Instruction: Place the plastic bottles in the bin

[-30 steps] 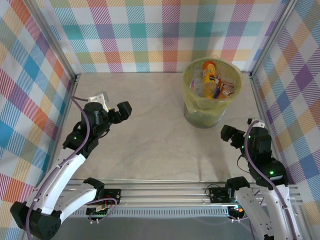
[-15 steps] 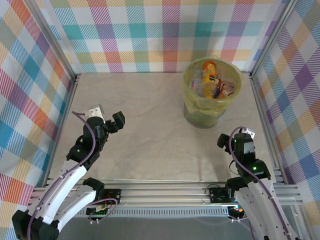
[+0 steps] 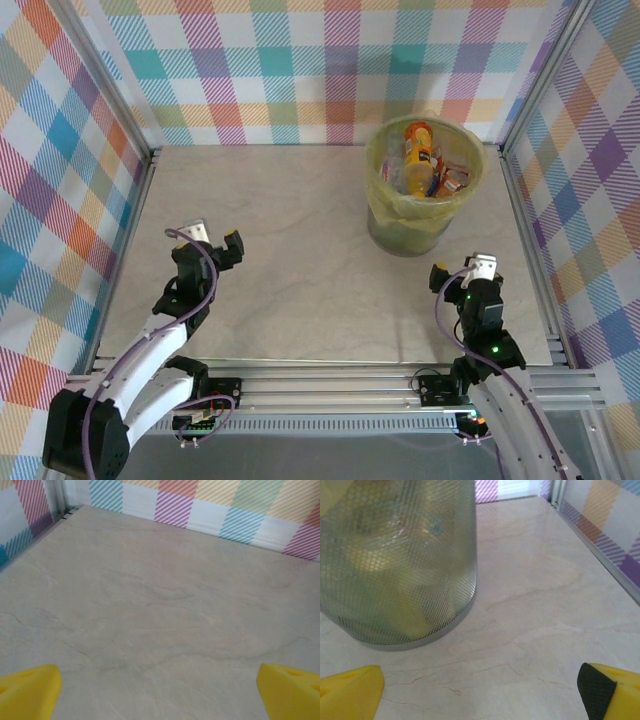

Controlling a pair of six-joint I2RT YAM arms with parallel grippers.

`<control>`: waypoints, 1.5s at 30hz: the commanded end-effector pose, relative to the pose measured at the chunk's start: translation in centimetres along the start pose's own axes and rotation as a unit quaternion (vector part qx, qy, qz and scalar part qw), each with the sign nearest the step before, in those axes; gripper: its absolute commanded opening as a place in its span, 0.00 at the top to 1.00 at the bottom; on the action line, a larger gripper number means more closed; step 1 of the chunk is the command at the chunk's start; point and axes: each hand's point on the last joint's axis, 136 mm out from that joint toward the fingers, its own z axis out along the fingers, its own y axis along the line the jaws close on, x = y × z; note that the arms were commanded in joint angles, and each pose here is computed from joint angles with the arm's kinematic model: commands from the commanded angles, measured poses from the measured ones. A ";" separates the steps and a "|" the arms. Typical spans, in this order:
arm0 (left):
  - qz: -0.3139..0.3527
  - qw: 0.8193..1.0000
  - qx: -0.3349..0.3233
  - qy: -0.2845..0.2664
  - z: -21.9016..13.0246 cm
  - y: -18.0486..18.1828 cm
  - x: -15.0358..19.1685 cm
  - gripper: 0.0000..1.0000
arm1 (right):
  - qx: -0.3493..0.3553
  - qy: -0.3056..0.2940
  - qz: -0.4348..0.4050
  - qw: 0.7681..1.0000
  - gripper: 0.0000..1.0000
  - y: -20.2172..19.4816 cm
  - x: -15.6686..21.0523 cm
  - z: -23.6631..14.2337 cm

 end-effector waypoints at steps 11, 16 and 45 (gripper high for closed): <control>0.112 0.992 0.025 -0.047 4.7 -1.1 0.4 0.00 | -0.053 -0.057 -0.079 0.994 0.00 2.7 -2.1 4.3; 0.116 0.992 0.038 -0.042 5.6 -1.3 1.3 0.00 | -0.064 -0.043 -0.046 0.996 0.00 2.3 -1.9 5.9; 0.085 0.993 0.069 0.040 10.5 0.0 6.5 0.00 | -0.105 -0.024 -0.026 0.994 0.00 2.9 -2.7 11.7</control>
